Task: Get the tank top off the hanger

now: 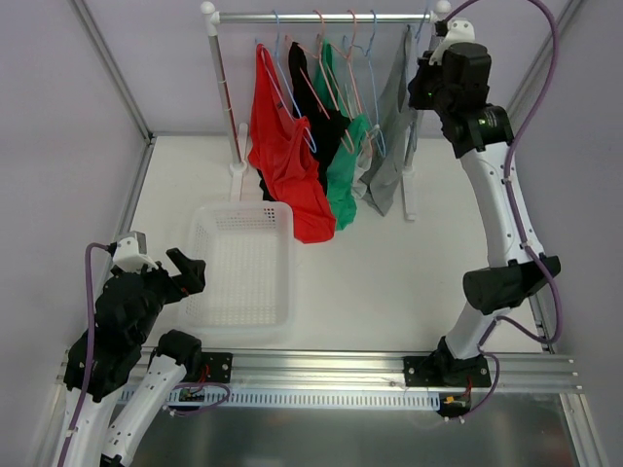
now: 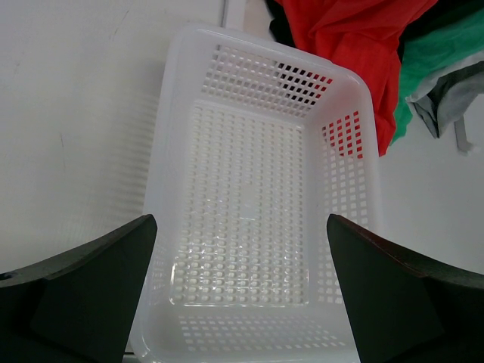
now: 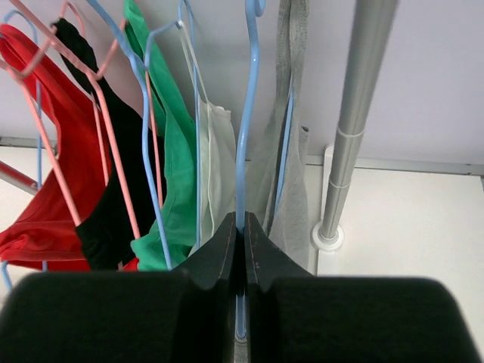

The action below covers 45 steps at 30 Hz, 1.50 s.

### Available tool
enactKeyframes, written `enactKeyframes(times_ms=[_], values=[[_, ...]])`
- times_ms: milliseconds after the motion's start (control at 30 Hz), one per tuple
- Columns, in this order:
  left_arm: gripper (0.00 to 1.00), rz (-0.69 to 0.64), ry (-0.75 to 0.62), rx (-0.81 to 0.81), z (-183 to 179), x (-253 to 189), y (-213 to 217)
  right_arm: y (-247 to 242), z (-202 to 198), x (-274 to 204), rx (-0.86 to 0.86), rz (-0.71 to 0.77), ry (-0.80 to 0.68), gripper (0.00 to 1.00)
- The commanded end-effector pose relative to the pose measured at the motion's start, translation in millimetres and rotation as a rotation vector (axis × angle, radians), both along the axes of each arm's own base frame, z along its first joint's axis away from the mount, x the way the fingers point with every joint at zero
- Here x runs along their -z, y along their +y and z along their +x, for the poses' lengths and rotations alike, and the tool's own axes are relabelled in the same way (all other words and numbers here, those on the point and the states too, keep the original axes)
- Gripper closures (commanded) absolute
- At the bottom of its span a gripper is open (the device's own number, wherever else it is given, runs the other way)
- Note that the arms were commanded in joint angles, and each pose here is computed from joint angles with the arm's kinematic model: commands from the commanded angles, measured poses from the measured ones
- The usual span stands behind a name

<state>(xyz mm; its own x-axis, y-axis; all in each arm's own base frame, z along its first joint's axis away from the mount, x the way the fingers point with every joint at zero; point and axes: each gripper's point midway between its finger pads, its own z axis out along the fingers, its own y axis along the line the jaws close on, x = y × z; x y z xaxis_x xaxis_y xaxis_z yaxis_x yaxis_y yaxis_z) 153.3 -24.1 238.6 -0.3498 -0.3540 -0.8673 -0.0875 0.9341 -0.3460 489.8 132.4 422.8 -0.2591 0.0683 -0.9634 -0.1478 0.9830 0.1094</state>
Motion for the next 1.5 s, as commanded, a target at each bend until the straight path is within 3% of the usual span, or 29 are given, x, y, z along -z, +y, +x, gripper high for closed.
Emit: enactKeyframes(times_ms=[0, 233, 433, 600, 667, 700, 767, 833, 900, 933, 967, 1000, 1033, 1067, 1133, 1200, 1300, 1467], values=[[0.01, -0.001, -0.027, -0.015, 4.7, -5.3, 1.4, -17.2, -26.8, -74.4, -0.005, 0.063, -0.194, 1.0], [0.01, 0.007, -0.016, 0.011, 6.4, -6.2, -2.9, -27.5, -85.2, -62.4, -0.046, 0.073, -0.143, 1.0], [0.01, 0.029, -0.001, 0.233, 12.8, -20.5, -39.0, -51.0, -177.1, -46.8, -0.042, 0.073, -0.11, 1.0], [0.01, -0.064, -0.12, 0.536, 7.7, -87.1, -93.0, -66.1, -272.2, -39.9, -0.081, 0.097, -0.122, 1.0], [0.01, -0.116, -0.192, 0.745, -1.2, -131.8, -125.7, -70.9, -302.4, -25.5, -0.086, 0.105, -0.062, 1.0], [0.01, -0.132, -0.142, 0.797, 9.3, -134.2, -138.4, -73.7, -323.6, -26.9, -0.098, 0.112, -0.074, 1.0], [0.01, -0.159, -0.194, 0.895, 4.6, -173.8, -152.6, -71.8, -353.8, -17.3, -0.139, 0.133, -0.035, 1.0], [0.01, -0.161, -0.169, 0.944, 17.7, -183.0, -174.1, -74.3, -384.3, -14.1, -0.161, 0.154, -0.047, 1.0], [0.01, -0.118, -0.243, 0.93, 25.5, -213.2, -189.0, -77.5, -407.0, -3.2, -0.164, 0.168, -0.011, 1.0], [0.01, -0.1, -0.217, 1.036, 14.5, -210.2, -227.0, -78.5, -415.9, -1.3, -0.17, 0.17, -0.008, 1.0], [0.01, -0.07, -0.293, 1.056, 8.7, -233.9, -240.1, -81.5, -430.6, 2.9, -0.17, 0.175, 0.003, 1.0], [0.01, -0.02, -0.319, 0.983, 19.3, -239.4, -249.4, -82.4, -438.4, 3.3, -0.177, 0.176, 0.002, 1.0], [0.01, 0.044, -0.315, 1.08, 4.2, -229.5, -292.1, -84.1, -444.8, 3.0, -0.177, 0.177, -0.001, 1.0], [0.01, 0.043, -0.385, 1.065, 3.6, -253.4, -304.0, -88.6, -456.9, -0.1, -0.173, 0.18, -0.016, 1.0], [0.01, 0.105, -0.382, 1.104, 3.5, -242.4, -352.2, -100.2, -464.3, -3.7, -0.13, 0.174, -0.039, 1.0], [0.01, 0.064, -0.431, 1.133, -1.3, -266.2, -374.6, -105.3, -476.1, -6.3, -0.139, 0.169, -0.035, 1.0], [0.03, 0.071, -0.42, 1.188, -1.5, -254.5, -426.0, -107.8, -490.4, -9.4, -0.176, 0.187, -0.044, 1.0], [0.1, 0.014, -0.436, 1.263, -12.5, -253.4, -458.7, -106.6, -498.5, -8.2, -0.234, 0.198, -0.049, 1.0]])
